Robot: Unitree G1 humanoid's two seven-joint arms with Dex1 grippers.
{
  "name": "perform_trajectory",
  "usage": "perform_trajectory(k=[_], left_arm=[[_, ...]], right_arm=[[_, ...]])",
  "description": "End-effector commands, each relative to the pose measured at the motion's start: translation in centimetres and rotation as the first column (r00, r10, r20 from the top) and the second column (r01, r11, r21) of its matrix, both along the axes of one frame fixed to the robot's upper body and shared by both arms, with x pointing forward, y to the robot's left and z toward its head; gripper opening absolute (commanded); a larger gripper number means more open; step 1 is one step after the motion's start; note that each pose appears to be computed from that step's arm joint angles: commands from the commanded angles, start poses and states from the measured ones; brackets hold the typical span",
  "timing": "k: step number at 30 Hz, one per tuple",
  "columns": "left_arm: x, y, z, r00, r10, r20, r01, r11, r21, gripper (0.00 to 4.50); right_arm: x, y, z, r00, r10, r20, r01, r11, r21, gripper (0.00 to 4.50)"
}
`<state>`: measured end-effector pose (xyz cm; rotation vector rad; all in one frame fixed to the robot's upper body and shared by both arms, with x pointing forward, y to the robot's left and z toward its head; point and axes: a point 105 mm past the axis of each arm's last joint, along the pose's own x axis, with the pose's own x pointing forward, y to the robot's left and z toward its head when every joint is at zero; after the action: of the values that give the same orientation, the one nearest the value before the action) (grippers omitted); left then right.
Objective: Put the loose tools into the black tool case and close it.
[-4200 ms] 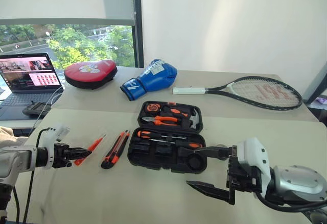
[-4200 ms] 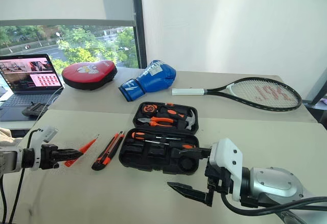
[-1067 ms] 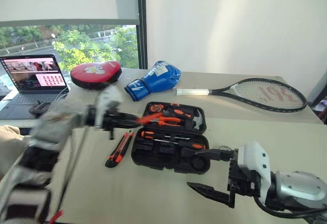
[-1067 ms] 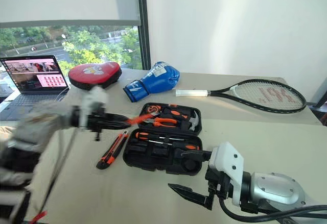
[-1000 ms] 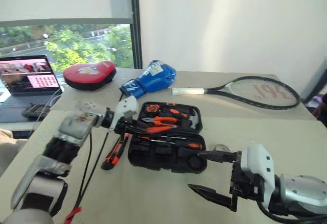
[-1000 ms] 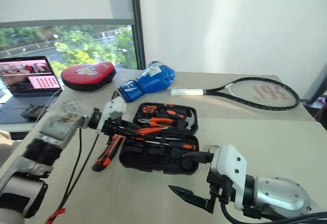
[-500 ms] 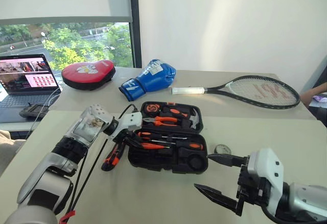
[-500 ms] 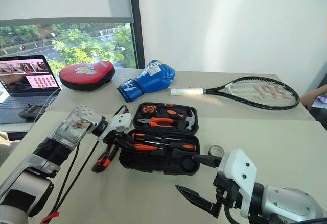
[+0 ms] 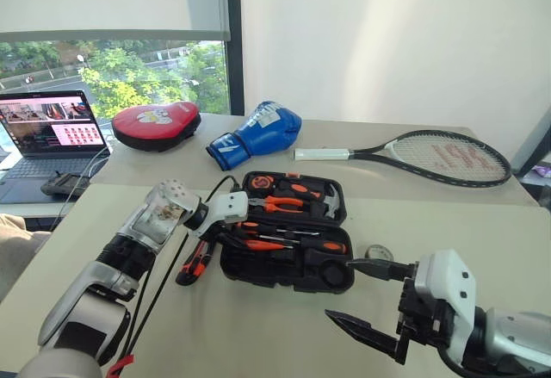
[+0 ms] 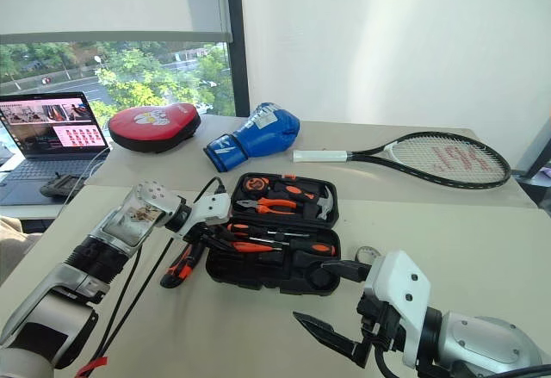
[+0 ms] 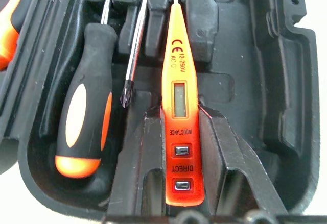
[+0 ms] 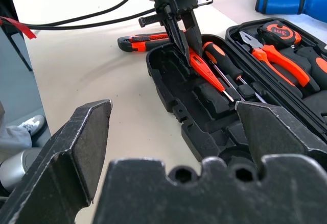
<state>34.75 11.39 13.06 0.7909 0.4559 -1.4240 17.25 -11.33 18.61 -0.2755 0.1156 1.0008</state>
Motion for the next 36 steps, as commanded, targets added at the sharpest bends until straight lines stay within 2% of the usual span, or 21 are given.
perform_trajectory(k=[1,15,16,18,21,24,27,33,36], left_arm=[[0.4,0.4,-0.7,0.998,-0.022,0.051,0.020,0.998,0.051,0.46],[1.4,0.3,-1.4,0.999,-0.030,0.044,0.028,0.999,0.033,0.46],[1.4,0.2,-1.4,0.999,-0.027,0.038,0.026,0.999,0.024,1.46],[1.3,0.1,-1.3,0.999,-0.032,0.029,0.032,0.999,0.015,1.99],[1.1,-0.2,2.3,0.999,0.029,-0.044,-0.038,0.975,-0.220,3.03],[0.7,0.3,4.7,0.991,0.093,-0.095,-0.122,0.918,-0.377,3.03],[-0.2,0.5,4.9,0.969,0.201,-0.146,-0.247,0.844,-0.476,2.31],[-0.6,0.3,1.5,0.876,0.465,-0.124,-0.453,0.707,-0.543,0.09],[-0.1,0.3,0.1,0.812,0.575,-0.098,-0.526,0.650,-0.549,0.03]], right_arm=[[-0.4,0.6,1.0,0.999,0.028,0.042,-0.029,0.999,0.023,4.50],[-0.4,0.5,1.0,0.999,0.022,0.043,-0.023,1.000,0.022,4.50],[-0.4,0.5,1.0,0.999,0.022,0.042,-0.023,1.000,0.022,4.50],[-0.4,0.5,1.0,0.999,0.022,0.042,-0.023,1.000,0.021,4.50],[-0.4,0.5,1.0,0.999,0.021,0.042,-0.022,1.000,0.021,4.50],[-0.5,0.4,0.9,0.999,0.016,0.040,-0.017,1.000,0.024,4.50],[-0.5,0.4,0.9,0.999,0.010,0.042,-0.011,0.999,0.031,4.50],[-0.5,0.6,0.9,0.999,0.012,0.043,-0.013,0.999,0.035,4.50],[-0.5,0.6,1.0,0.999,0.017,0.044,-0.018,0.999,0.033,4.50]])
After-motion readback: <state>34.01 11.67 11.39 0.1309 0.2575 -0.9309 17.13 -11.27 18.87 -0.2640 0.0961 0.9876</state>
